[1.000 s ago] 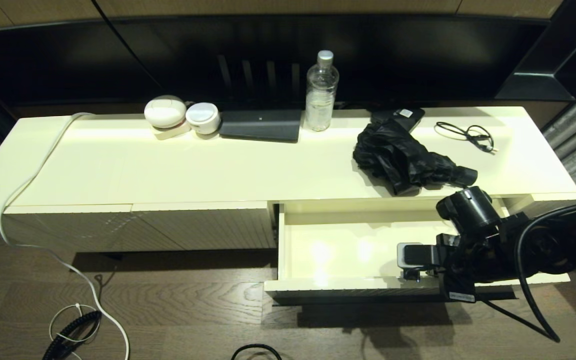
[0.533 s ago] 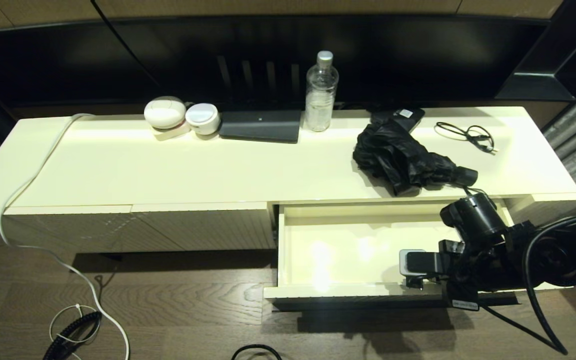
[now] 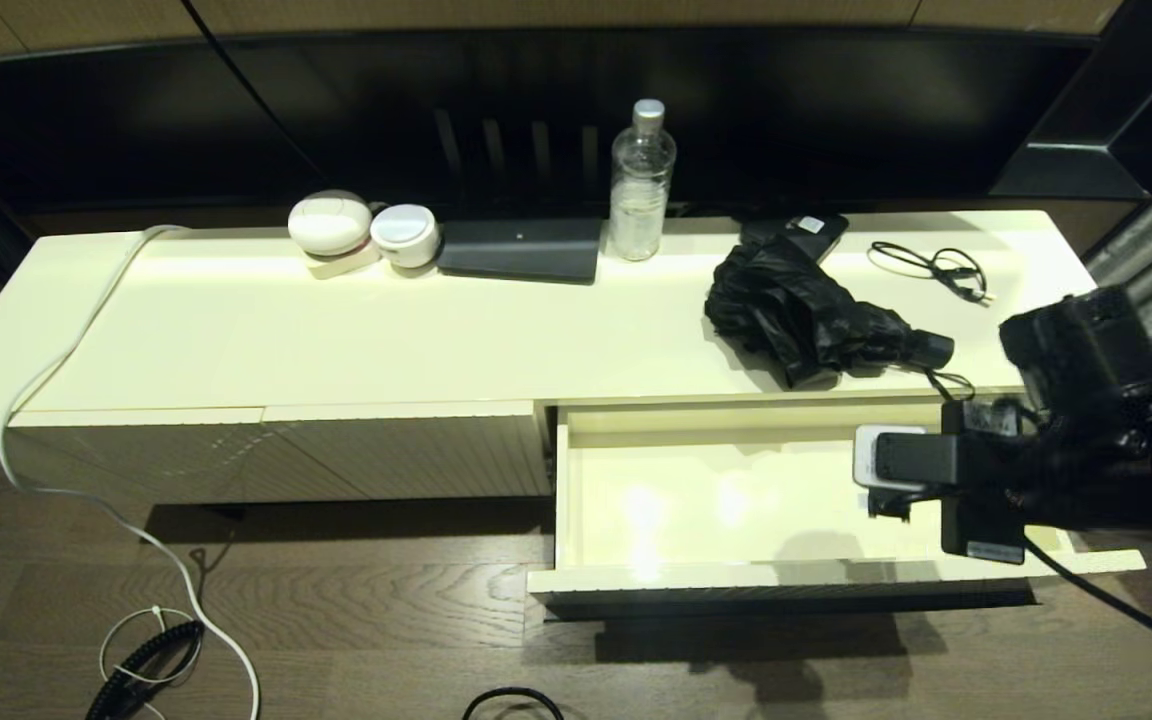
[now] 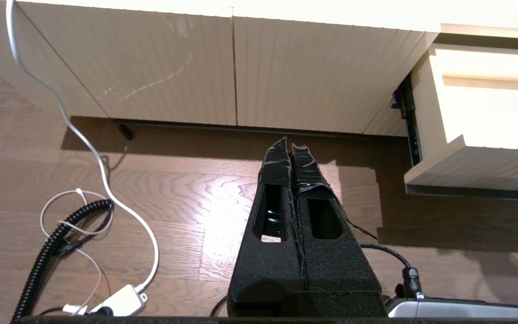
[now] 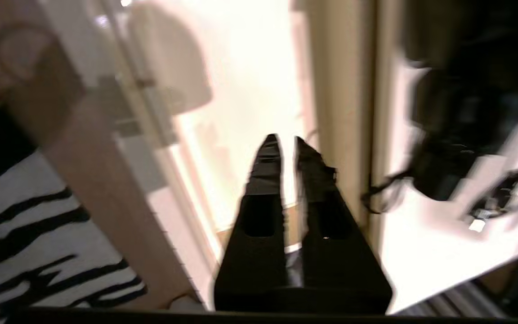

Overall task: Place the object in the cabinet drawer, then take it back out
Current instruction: Put the umbrella in the drawer

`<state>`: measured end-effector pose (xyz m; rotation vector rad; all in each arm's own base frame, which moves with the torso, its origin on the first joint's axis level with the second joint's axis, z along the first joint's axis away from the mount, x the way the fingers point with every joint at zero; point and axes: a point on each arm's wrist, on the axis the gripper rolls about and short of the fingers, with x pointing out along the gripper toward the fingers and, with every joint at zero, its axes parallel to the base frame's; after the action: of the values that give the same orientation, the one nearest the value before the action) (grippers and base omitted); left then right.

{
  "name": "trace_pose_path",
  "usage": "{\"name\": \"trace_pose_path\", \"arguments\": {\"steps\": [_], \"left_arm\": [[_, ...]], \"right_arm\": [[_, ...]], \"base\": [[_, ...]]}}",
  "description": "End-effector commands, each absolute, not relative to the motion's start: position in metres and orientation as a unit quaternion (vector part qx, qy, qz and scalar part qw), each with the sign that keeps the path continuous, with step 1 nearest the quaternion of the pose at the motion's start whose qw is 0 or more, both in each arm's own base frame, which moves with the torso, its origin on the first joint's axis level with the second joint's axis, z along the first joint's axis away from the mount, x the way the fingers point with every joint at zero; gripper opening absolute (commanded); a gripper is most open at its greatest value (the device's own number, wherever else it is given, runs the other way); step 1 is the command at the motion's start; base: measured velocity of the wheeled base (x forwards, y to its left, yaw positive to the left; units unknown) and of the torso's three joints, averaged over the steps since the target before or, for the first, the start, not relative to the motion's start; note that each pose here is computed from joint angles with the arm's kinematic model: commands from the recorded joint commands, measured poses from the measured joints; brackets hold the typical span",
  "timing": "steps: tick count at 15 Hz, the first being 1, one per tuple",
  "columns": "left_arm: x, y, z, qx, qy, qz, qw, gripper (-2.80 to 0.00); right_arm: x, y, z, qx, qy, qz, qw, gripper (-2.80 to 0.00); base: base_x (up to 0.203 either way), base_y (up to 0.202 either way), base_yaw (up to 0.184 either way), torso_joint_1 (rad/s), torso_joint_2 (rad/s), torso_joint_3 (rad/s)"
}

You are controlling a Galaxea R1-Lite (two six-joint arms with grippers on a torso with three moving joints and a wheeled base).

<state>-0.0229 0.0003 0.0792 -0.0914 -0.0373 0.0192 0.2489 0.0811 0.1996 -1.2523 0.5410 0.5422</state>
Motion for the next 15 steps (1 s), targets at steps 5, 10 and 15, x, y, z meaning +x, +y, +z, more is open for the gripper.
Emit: {"name": "trace_pose_path", "arguments": {"steps": [5, 10, 15], "left_arm": [[-0.023, 0.0, 0.079, -0.046, -0.02, 0.01, 0.999, -2.8], [-0.023, 0.0, 0.079, -0.046, -0.02, 0.01, 0.999, -2.8], [-0.023, 0.0, 0.079, -0.046, -0.02, 0.01, 0.999, -2.8]], "right_arm": [[0.264, 0.087, 0.255, -0.593, 0.169, 0.191, 0.764, 0.0], [0.314, 0.105, 0.256, -0.62, 0.123, 0.137, 0.762, 0.0], [0.34, 0.117, 0.244, -0.624, 0.103, 0.1, 0.768, 0.0]], "base": [[0.0, 0.0, 0.0, 0.0, 0.0, 0.0], [0.0, 0.0, 0.0, 0.0, 0.0, 0.0], [0.0, 0.0, 0.0, 0.0, 0.0, 0.0]]}}
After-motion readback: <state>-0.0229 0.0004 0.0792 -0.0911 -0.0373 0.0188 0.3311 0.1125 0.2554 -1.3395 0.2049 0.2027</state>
